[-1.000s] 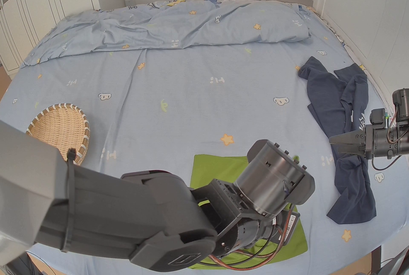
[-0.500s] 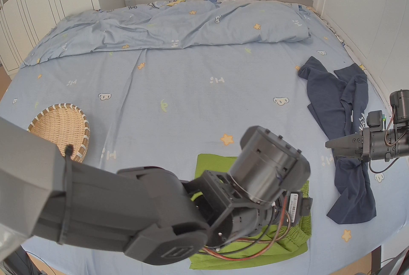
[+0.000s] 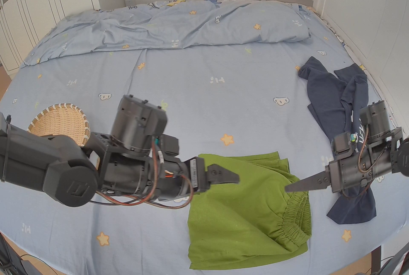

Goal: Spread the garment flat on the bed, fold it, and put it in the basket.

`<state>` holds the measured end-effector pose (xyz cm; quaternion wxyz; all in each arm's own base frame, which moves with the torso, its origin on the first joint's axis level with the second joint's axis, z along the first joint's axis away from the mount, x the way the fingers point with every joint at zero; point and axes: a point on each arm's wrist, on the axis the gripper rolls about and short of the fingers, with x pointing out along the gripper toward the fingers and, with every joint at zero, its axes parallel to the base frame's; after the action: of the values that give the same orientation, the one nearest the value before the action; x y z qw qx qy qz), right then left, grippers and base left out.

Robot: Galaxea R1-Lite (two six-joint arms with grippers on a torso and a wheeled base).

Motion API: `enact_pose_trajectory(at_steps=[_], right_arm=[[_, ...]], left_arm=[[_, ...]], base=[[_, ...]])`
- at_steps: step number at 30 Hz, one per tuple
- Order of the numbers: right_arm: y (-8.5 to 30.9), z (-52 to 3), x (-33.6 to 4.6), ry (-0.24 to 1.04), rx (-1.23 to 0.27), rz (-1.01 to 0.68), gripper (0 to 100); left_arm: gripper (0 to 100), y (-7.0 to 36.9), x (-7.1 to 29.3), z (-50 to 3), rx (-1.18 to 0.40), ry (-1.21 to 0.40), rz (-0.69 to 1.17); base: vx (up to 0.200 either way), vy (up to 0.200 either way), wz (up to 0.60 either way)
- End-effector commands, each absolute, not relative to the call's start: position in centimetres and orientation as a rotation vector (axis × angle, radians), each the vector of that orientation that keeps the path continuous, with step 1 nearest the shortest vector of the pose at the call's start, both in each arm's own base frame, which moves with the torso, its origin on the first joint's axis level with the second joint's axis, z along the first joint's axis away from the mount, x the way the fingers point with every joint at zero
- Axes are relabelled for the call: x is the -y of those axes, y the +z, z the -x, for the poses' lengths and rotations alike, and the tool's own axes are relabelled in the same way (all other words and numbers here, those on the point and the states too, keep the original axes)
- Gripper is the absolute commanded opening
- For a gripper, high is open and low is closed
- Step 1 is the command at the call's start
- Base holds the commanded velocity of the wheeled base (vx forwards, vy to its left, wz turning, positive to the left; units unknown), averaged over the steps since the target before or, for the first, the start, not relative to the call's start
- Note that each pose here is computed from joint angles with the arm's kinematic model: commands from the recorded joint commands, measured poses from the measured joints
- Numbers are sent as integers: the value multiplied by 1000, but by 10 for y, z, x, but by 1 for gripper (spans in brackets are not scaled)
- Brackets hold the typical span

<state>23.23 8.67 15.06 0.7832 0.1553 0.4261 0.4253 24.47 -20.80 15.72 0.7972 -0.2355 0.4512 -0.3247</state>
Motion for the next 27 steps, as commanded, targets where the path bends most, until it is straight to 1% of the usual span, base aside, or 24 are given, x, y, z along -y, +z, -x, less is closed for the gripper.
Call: enact_pose_trajectory(at_steps=[1,2,4,5,6,11,14,16,19,23,27], right_arm=[[121,-225,-126,1010,-1054,-265,100],[116,-224,-130,1017,-1075,-260,100],[116,-224,-130,1018,-1078,-260,100],[101,-224,-134,1010,-1140,-254,100],[96,-222,-133,1001,-1159,-249,100],[80,-210,-123,971,-1218,-231,100],[66,-192,-111,943,-1293,-241,100],[61,-182,-106,936,-1307,-245,100],[57,-171,-96,921,-1289,-258,100],[56,-167,-87,906,-1246,-273,100],[54,-165,-84,897,-1242,-277,100]], left_arm=[[100,116,168,-268,-971,-606,538],[100,109,167,-274,-959,-601,541],[100,108,167,-275,-958,-603,542],[100,89,172,-286,-955,-601,546],[100,82,176,-290,-957,-603,546],[100,62,188,-293,-980,-623,535],[100,51,193,-294,-995,-646,533],[100,49,195,-294,-1004,-663,538],[100,47,195,-294,-1018,-693,548],[100,47,195,-292,-1045,-736,563],[100,45,196,-289,-1078,-788,574]], base=[[0,0,0],[0,0,0],[0,0,0],[0,0,0],[0,0,0],[0,0,0],[0,0,0],[0,0,0],[0,0,0],[0,0,0],[0,0,0]])
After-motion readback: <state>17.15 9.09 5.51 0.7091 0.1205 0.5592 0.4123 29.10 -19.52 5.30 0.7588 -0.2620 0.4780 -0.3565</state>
